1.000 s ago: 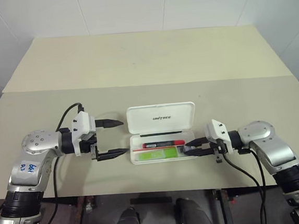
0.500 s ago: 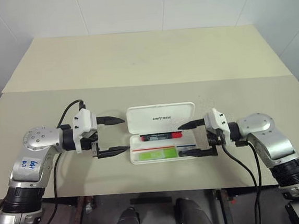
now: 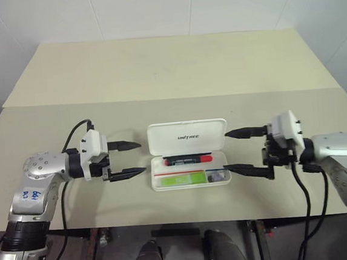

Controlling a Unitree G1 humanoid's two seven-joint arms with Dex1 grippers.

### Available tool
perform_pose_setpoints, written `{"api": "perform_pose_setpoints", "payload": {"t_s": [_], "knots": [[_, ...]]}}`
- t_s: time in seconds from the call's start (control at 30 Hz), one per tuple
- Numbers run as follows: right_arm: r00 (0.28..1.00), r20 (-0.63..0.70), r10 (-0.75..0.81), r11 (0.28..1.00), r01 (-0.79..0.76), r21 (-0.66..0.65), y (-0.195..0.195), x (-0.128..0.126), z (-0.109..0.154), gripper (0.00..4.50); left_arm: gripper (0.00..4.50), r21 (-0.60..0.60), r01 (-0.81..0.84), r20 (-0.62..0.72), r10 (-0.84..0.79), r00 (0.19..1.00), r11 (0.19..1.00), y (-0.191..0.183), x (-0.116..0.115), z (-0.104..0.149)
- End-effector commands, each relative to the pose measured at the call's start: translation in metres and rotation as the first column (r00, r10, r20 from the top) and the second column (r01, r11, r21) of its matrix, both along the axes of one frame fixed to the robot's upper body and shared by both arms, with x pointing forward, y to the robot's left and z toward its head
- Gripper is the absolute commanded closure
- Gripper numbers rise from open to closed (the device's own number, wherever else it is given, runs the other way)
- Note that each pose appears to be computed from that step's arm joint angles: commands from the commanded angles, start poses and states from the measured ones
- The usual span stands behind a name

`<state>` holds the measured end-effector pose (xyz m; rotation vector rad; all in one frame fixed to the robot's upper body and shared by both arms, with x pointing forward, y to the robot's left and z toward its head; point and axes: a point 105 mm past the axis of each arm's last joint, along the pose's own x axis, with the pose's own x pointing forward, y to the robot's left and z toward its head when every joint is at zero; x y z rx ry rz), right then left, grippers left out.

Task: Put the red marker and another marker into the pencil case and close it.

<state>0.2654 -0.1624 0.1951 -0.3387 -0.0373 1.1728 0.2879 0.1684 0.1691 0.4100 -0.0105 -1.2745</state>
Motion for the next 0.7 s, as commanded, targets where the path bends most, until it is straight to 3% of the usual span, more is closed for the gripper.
{"api": "perform_pose_setpoints", "payload": {"t_s": [0.03, 0.2, 0.23, 0.37, 0.57, 0.7], "knots": [[0.997, 0.058, -0.053, 0.999, 0.052, 0.004, -0.011, -0.004, 0.013, 0.00, 2.59, -0.029, -0.018, 0.049, 0.020, 0.999, 0.999, 0.007, 0.002, 0.009], [0.995, 0.065, -0.075, 0.997, 0.076, -0.010, -0.014, -0.003, 0.008, 0.00, 4.36, -0.025, -0.022, 0.065, 0.023, 0.998, 0.999, 0.009, 0.006, 0.009], [0.995, 0.066, -0.076, 0.997, 0.077, -0.013, -0.014, -0.003, 0.007, 0.00, 4.47, -0.025, -0.025, 0.068, 0.027, 0.997, 0.999, 0.010, 0.006, 0.008], [0.994, 0.069, -0.085, 0.996, 0.086, -0.007, -0.014, -0.001, 0.006, 0.00, 4.47, -0.066, -0.092, 0.108, 0.098, 0.989, 0.994, 0.017, 0.014, 0.009], [0.992, 0.079, -0.102, 0.995, 0.102, 0.001, -0.012, 0.000, 0.006, 0.00, 4.47, -0.249, -0.260, 0.110, 0.294, 0.949, 0.933, 0.033, 0.033, 0.021], [0.990, 0.087, -0.111, 0.994, 0.110, 0.009, -0.011, 0.001, 0.007, 0.00, 4.47, -0.255, -0.352, 0.062, 0.379, 0.923, 0.901, 0.037, 0.048, 0.013]]}}
